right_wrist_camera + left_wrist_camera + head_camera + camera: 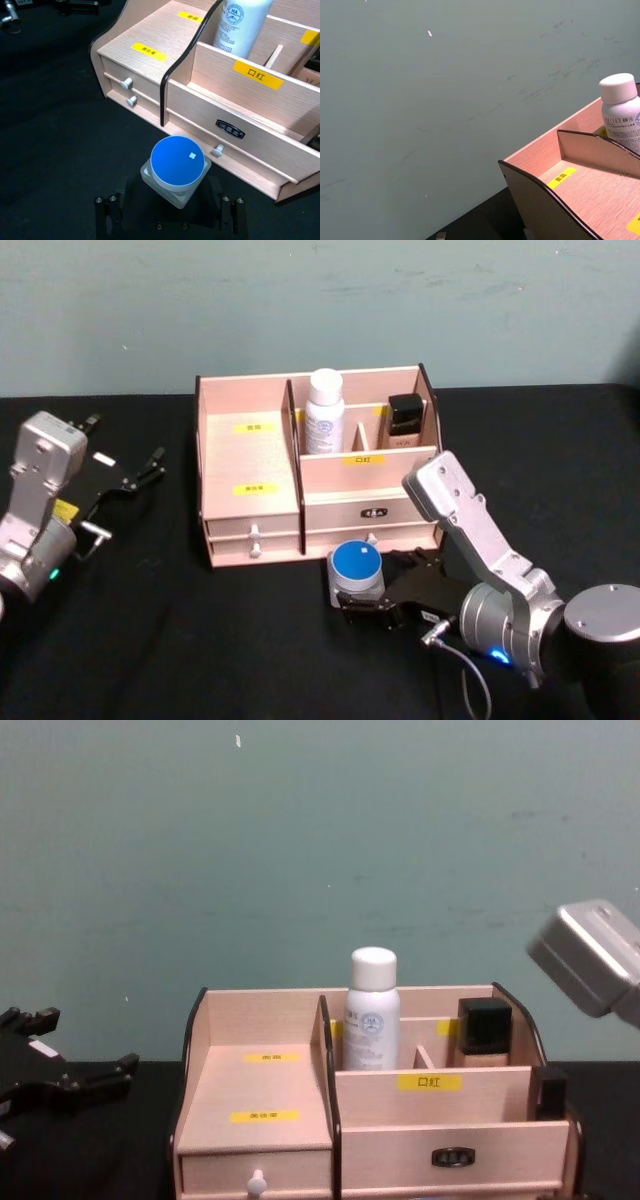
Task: Pick up the facial cleanser and watermelon frost from the table and place them into the tiered storage box.
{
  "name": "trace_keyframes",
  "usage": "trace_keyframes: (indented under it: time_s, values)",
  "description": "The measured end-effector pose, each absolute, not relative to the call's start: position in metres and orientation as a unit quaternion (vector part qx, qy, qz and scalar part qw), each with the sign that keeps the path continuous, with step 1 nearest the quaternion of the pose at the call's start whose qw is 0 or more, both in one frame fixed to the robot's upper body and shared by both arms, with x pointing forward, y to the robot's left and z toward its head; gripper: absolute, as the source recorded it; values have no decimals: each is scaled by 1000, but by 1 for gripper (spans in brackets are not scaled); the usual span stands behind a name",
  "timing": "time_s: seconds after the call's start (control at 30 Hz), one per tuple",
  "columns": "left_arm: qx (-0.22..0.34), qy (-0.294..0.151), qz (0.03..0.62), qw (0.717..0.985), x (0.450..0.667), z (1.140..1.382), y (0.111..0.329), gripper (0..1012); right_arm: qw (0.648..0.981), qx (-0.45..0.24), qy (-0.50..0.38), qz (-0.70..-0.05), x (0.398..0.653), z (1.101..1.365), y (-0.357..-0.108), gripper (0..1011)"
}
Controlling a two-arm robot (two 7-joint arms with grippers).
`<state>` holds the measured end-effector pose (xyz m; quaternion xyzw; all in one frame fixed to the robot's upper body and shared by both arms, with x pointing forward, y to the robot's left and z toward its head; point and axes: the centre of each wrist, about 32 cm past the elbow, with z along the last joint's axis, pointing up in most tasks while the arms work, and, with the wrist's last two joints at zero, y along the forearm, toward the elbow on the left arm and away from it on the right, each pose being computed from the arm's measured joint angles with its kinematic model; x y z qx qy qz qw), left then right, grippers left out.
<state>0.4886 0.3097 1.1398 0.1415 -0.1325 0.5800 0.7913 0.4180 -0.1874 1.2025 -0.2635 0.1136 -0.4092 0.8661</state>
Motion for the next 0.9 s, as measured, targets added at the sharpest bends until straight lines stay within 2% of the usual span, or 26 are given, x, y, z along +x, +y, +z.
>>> trace_keyframes:
  time_s: [0.9]
  values:
    - [141,-132,580,791,489,1140,310,1001,867,-255,105,-415,437,1193,-184,1000]
